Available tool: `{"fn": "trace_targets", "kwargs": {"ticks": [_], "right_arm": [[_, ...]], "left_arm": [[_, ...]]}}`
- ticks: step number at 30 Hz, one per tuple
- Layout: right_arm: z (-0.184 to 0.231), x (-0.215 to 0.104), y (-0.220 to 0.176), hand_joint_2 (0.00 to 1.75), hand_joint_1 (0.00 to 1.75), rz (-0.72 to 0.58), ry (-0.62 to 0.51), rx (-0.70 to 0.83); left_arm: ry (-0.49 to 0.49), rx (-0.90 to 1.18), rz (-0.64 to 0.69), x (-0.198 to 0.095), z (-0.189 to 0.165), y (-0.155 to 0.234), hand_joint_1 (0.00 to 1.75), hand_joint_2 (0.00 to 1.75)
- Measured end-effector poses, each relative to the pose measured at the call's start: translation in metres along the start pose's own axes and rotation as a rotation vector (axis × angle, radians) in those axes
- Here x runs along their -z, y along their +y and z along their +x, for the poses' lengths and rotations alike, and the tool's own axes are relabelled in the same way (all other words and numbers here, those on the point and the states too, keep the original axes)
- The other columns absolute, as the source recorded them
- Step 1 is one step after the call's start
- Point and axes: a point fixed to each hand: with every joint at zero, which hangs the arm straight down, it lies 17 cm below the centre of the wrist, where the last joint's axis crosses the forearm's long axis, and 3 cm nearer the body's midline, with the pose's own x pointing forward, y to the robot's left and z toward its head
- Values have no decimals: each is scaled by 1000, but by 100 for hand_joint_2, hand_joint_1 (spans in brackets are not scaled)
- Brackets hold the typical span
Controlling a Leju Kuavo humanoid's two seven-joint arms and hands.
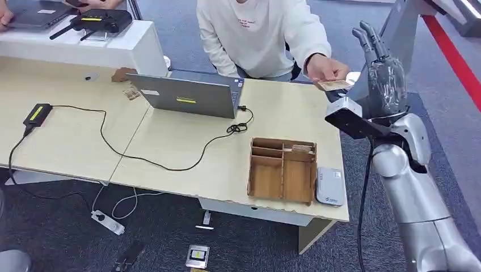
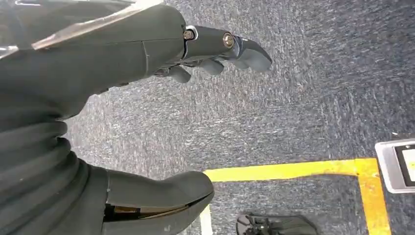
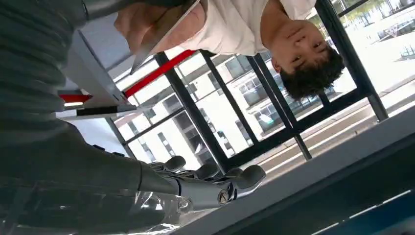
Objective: Pass the card to the sensor for recognition and then transmit it.
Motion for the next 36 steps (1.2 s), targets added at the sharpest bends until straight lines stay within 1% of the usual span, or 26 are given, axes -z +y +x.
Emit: {"fn": "trace_targets", "kwargs": {"ticks": [6, 10, 11, 12, 26, 36], "right_arm": [[-1, 2, 14, 175, 0, 21, 21, 18], [1, 6, 18, 175, 2, 25, 16, 27], [1, 7, 18, 175, 56, 25, 14, 27], [2, 9, 18, 175, 173, 22, 11, 29], [3, 12, 33, 175, 175, 38, 38, 73], [0, 11, 37, 175, 175, 53, 64, 91]], "left_arm": [[-4, 2, 0, 0, 0, 0, 0, 175], [-11, 0, -9, 0, 2, -2, 0, 175], [-11, -1, -9, 0, 2, -2, 0, 175], [-11, -5, -10, 0, 2, -2, 0, 175], [-26, -16, -16, -1, 8, -6, 0, 175], [-33, -36, 11, -2, 12, -5, 0, 175]]}}
